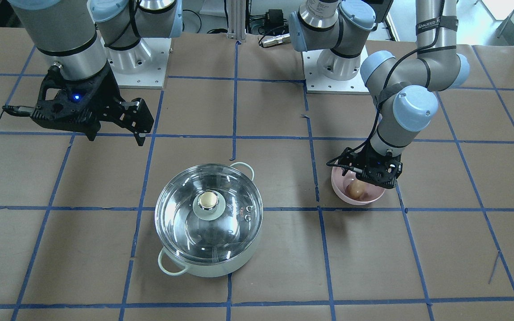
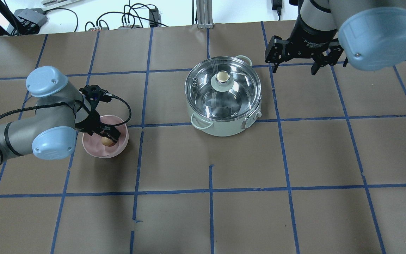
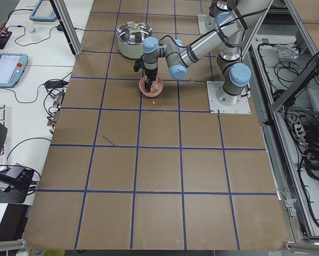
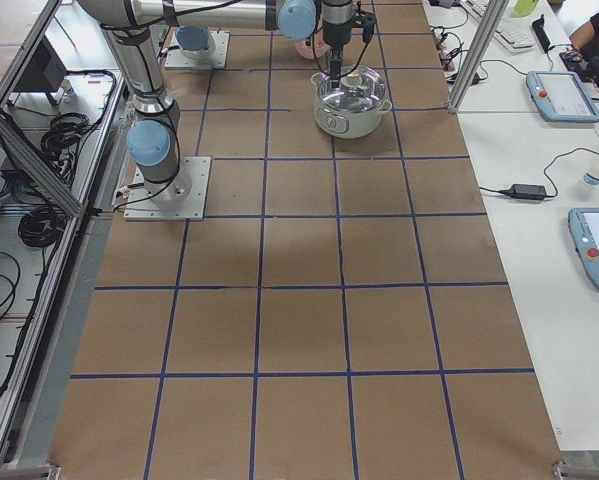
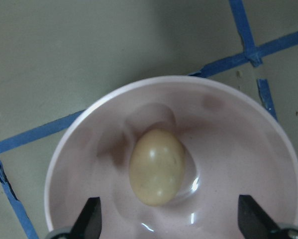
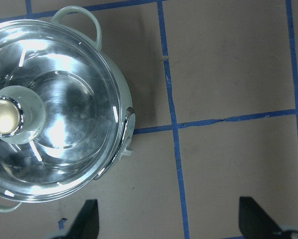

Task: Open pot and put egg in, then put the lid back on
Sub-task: 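Close the left gripper around the egg in the bowl, then reach the right gripper to the pot lid knob and grasp it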

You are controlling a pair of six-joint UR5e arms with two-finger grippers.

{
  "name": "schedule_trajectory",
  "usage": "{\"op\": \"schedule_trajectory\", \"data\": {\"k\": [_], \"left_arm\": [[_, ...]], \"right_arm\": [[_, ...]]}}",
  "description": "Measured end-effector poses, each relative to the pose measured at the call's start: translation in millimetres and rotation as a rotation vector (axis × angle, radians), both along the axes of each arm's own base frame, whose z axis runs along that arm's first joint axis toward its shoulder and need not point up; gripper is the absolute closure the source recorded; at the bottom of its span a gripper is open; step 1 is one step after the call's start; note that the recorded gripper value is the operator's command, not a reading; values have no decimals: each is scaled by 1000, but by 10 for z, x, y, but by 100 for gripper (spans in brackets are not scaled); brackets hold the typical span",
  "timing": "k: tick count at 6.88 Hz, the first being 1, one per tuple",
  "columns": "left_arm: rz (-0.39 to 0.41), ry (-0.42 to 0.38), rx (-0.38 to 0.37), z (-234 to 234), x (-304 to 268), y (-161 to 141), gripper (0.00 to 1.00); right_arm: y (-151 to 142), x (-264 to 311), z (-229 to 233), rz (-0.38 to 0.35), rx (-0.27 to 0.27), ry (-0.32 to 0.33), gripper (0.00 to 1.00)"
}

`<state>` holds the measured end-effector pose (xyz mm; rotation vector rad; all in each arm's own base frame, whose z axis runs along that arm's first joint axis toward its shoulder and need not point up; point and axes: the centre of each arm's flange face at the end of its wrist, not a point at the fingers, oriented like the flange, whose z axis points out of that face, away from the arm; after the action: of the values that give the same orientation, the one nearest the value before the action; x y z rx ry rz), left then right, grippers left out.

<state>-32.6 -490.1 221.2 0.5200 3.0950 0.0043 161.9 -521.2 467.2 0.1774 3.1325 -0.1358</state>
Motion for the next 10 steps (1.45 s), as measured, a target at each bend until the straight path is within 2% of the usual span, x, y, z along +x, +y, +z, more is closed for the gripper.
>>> {"op": "schedule_trajectory", "data": {"k": [5, 7, 10], "left_arm": [[-2, 18, 3, -166, -24, -43, 9], [-1, 19, 0, -206, -24, -45, 10], [2, 24, 5, -264, -21, -59, 10]], "right_arm": [[-36, 18, -20, 3, 1, -29, 2], [-162, 129, -24, 11, -51, -39, 2], [-565, 961, -197, 40, -112, -64, 3]]}}
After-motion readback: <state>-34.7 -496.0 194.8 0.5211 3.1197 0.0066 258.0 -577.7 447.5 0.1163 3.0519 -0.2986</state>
